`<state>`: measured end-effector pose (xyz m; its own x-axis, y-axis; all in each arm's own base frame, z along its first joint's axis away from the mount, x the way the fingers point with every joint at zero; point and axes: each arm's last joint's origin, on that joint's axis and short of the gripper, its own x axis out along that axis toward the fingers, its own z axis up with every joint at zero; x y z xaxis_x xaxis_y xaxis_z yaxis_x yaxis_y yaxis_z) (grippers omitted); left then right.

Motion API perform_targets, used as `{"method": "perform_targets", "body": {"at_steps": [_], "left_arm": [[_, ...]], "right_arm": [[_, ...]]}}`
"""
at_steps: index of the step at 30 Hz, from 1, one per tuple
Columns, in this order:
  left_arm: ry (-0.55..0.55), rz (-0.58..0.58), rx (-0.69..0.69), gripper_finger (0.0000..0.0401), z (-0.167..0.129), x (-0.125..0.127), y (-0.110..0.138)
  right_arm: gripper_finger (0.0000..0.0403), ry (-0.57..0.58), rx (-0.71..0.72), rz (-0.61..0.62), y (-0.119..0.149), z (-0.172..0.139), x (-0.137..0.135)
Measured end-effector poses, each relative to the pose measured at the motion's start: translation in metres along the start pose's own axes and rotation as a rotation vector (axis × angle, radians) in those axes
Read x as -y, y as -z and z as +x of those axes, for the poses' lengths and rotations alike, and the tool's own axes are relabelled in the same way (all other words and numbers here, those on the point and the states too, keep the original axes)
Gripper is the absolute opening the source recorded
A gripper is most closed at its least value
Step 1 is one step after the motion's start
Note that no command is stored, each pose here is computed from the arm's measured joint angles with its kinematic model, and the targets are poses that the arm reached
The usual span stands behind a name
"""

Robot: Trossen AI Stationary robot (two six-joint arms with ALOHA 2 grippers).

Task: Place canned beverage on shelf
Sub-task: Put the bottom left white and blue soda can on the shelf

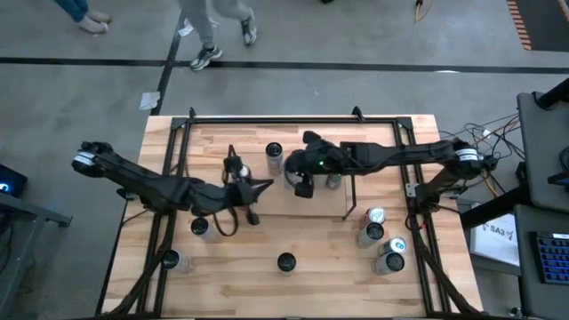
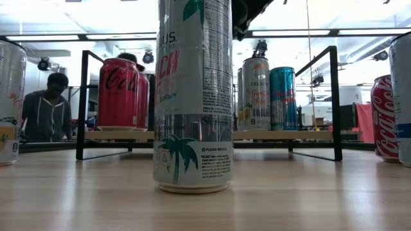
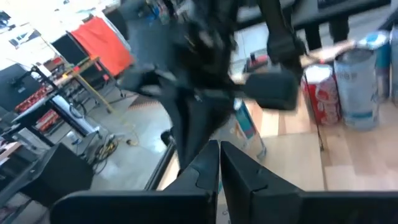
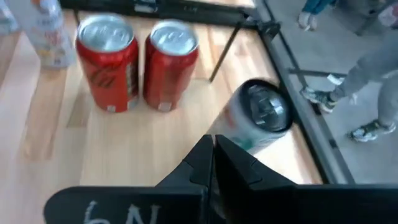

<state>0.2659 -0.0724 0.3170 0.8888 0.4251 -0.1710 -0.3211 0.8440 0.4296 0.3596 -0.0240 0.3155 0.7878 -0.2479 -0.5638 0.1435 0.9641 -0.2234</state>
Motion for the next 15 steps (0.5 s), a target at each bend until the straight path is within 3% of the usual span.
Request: {"method": "perform_targets", "body": {"at_steps": [8,15], "left_arm": [[-0.029,-0.016,0.093,0.0000,-0.014,-0.004,0.033],[-0.053,0.011,0.138,0.0000,-0.023,-0.014,0.033]], "right_arm": [[0.0009,0.054,-0.066,0.028,0.009,0.019,-0.002],[0.0009,0.059,-0.106,0.055,0.013,0.020,-0.002]]}}
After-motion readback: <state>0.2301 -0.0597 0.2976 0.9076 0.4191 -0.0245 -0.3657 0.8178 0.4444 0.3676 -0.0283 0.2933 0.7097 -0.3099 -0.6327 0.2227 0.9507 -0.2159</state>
